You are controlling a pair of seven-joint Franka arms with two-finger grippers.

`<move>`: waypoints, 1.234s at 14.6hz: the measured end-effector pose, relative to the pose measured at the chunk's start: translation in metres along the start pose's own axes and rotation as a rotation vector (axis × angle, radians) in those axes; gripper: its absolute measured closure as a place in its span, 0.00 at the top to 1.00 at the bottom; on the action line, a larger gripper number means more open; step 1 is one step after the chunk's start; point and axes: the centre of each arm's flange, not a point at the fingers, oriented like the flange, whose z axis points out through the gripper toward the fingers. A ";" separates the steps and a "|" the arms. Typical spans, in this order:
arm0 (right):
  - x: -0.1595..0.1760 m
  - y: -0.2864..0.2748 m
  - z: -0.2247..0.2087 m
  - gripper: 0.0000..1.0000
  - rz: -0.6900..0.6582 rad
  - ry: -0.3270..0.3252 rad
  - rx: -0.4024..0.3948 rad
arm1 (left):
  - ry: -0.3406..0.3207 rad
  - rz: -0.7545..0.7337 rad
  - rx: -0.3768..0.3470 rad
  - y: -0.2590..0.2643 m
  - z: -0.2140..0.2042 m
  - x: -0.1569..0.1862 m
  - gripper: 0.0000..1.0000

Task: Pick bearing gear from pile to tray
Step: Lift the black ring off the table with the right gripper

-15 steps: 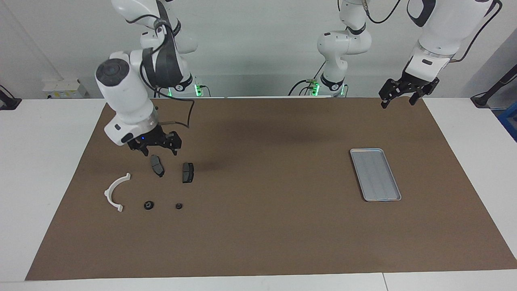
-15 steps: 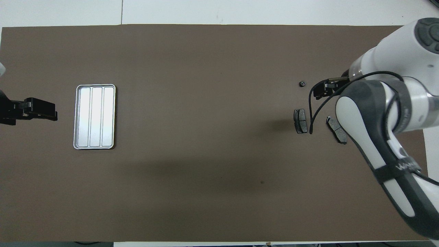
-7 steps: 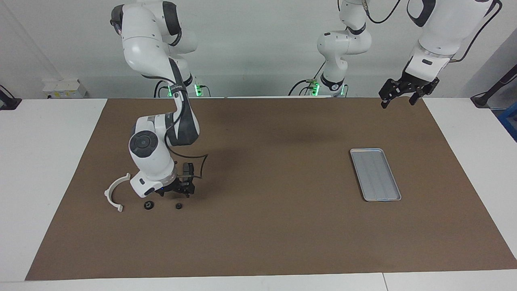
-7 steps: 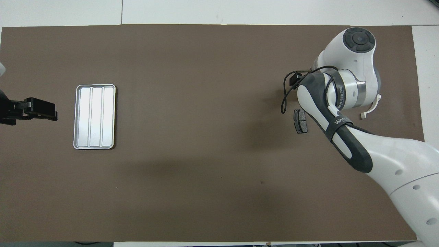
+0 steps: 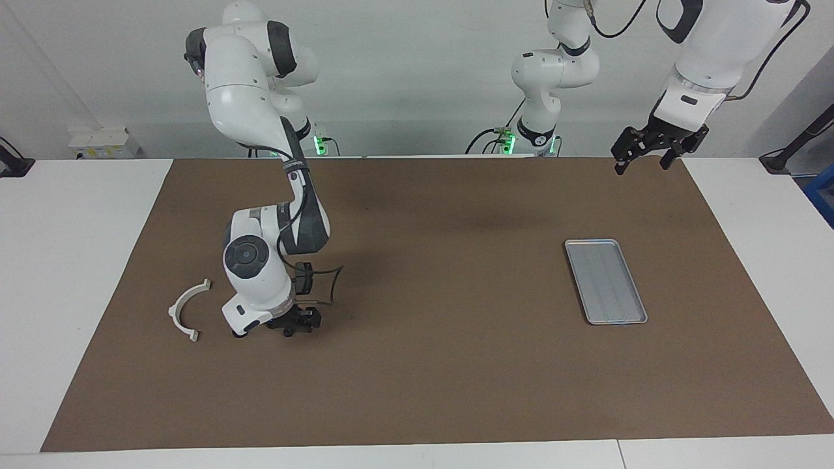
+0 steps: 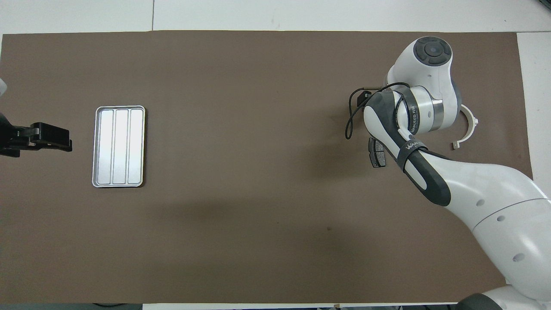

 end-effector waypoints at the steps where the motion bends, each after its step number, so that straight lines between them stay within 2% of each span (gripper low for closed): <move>1: 0.001 0.000 -0.001 1.00 0.001 0.002 0.000 | 0.000 0.000 0.000 0.000 0.000 0.000 1.00; 2: 0.001 0.001 -0.002 0.93 0.002 0.004 0.000 | 0.000 0.000 0.000 0.000 0.000 0.000 1.00; 4: 0.002 0.003 -0.002 0.90 0.006 0.007 0.001 | 0.000 0.000 0.000 0.000 0.000 0.000 1.00; 6: 0.005 0.007 -0.004 0.80 0.013 0.023 0.006 | 0.000 0.000 0.000 0.000 0.000 0.000 1.00; 7: 0.006 0.009 -0.004 0.78 0.017 0.027 0.007 | 0.000 0.000 0.000 0.000 0.000 0.000 1.00; 8: 0.007 0.011 -0.004 0.71 0.020 0.028 0.009 | 0.000 0.000 0.000 0.000 0.000 0.000 1.00; 10: 0.007 0.010 -0.004 0.67 0.027 0.028 0.018 | 0.000 0.000 0.000 0.000 0.000 0.000 1.00; 11: 0.007 0.008 -0.005 0.56 0.033 0.028 0.031 | 0.000 0.000 0.000 0.000 0.000 0.000 1.00; 12: 0.007 0.006 -0.006 0.51 0.046 0.028 0.034 | 0.000 0.000 0.000 0.000 0.000 0.000 1.00; 13: 0.007 0.006 -0.006 0.51 0.057 0.028 0.034 | 0.000 0.000 0.000 0.000 0.000 0.000 1.00; 14: 0.007 0.005 -0.007 0.44 0.064 0.030 0.037 | 0.000 0.000 0.000 0.000 0.000 0.000 1.00; 16: 0.007 0.003 -0.008 0.24 0.067 0.031 0.042 | 0.000 0.000 0.000 0.000 0.000 0.000 1.00; 18: 0.007 0.003 -0.008 0.24 0.068 0.031 0.042 | 0.000 0.000 0.000 0.000 0.000 0.000 1.00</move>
